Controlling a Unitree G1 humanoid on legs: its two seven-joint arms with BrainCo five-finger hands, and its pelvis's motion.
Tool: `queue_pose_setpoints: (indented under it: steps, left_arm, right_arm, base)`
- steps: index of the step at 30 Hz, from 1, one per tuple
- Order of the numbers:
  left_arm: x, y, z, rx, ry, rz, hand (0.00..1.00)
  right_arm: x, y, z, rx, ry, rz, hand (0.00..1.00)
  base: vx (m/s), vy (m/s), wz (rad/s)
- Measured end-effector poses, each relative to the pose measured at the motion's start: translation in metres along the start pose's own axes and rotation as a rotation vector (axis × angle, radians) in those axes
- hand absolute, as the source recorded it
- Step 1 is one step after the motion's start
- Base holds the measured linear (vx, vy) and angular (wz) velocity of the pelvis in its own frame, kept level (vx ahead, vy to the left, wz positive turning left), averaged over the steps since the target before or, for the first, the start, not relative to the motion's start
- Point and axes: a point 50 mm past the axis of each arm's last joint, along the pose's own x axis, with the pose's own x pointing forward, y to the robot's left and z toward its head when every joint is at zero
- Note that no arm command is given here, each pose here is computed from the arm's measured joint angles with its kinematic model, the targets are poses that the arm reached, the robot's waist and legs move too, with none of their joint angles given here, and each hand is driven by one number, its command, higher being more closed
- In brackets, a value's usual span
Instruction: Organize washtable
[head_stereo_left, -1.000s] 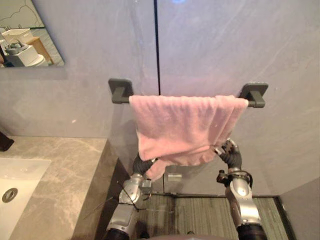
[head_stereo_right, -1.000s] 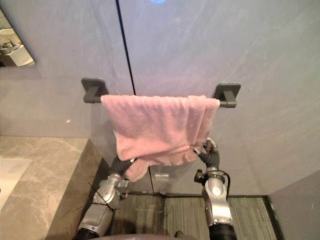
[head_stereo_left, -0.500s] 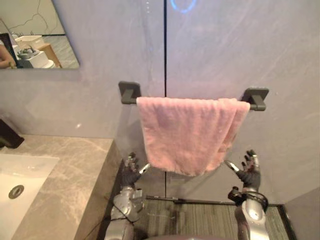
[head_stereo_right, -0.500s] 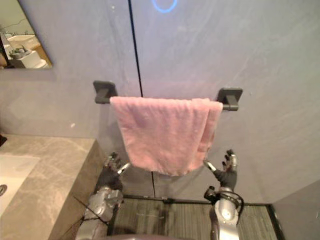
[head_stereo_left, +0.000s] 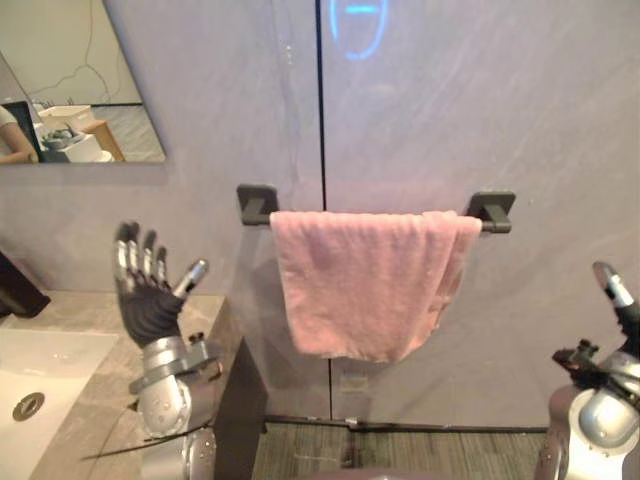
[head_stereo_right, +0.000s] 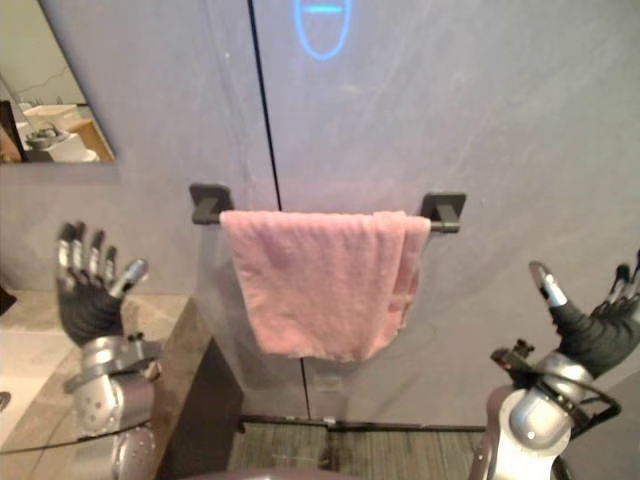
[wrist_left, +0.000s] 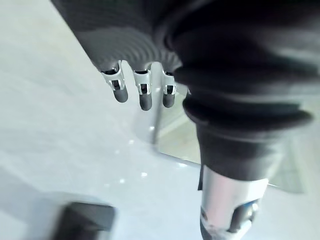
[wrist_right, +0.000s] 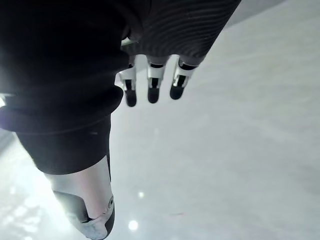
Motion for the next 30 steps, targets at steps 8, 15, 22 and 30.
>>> queue_pose_setpoints:
  steps: [8, 15, 22, 30]
  left_arm:
    - [0.004, -0.066, 0.021, -0.346, -0.105, -0.371, 0.0]
    - [-0.024, -0.111, -0.015, -0.532, 0.157, -0.681, 0.0]
    - [-0.042, -0.106, -0.057, -0.481, 0.396, -0.789, 0.0]
    - [-0.058, -0.088, -0.093, -0.391, 0.599, -0.785, 0.0]
  right_arm:
    - [-0.004, 0.075, 0.031, 0.319, -0.157, 0.456, 0.0]
    - [-0.044, 0.117, 0.019, 0.464, -0.024, 0.945, 0.0]
    - [-0.076, 0.107, -0.033, 0.296, 0.254, 1.301, 0.0]
    - [-0.098, 0.086, -0.089, 0.108, 0.538, 1.364, 0.0]
  base:
    - [-0.04, -0.007, 0.0]
    - [0.0, 0.0, -0.01]
    - [0.01, -0.003, -0.03]
    - [-0.01, -0.002, -0.04]
